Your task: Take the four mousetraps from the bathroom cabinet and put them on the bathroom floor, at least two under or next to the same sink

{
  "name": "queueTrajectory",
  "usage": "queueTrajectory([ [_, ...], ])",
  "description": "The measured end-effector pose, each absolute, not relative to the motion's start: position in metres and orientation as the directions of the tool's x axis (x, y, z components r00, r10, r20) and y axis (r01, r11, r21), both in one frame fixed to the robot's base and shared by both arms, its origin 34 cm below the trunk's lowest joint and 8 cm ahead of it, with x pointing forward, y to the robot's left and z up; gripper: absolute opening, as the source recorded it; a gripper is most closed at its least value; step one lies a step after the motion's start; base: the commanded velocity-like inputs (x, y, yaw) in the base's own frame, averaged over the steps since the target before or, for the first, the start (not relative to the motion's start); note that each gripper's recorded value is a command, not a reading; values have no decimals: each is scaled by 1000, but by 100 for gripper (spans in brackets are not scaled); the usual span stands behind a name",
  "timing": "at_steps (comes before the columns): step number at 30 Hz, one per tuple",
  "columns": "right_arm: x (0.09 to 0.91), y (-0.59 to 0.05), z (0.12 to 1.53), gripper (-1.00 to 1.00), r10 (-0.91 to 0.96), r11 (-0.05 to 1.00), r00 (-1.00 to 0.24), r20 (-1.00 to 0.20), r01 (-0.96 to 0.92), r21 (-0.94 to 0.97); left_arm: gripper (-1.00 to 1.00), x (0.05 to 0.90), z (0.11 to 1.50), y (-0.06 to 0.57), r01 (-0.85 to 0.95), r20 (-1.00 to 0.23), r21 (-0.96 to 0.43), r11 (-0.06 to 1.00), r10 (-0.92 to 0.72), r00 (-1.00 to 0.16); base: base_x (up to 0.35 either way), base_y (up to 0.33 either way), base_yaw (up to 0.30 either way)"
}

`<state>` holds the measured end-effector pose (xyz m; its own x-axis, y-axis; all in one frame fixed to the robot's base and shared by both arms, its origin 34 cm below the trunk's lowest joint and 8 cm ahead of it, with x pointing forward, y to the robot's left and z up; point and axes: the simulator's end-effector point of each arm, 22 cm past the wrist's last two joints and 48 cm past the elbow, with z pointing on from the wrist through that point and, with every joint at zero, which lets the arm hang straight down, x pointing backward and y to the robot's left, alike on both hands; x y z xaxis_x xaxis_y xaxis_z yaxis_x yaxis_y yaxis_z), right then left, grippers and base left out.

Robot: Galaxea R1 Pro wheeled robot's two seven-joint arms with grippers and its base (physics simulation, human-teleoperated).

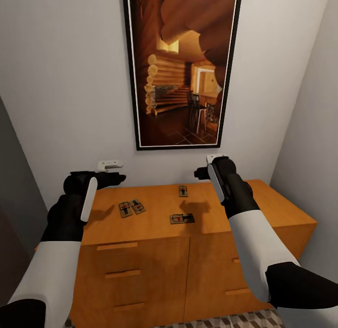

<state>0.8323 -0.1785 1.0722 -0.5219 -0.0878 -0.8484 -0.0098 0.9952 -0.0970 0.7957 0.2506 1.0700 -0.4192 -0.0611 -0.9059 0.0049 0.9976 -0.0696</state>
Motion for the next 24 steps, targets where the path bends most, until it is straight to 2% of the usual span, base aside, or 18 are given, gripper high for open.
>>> queueTrajectory([
  [24, 832, -179, 1074, 100, -85, 995, -518, -851, -8, -95, 100, 796, 1069, 255, -2, -905, -69, 998, -63, -420, 0, 0, 7],
])
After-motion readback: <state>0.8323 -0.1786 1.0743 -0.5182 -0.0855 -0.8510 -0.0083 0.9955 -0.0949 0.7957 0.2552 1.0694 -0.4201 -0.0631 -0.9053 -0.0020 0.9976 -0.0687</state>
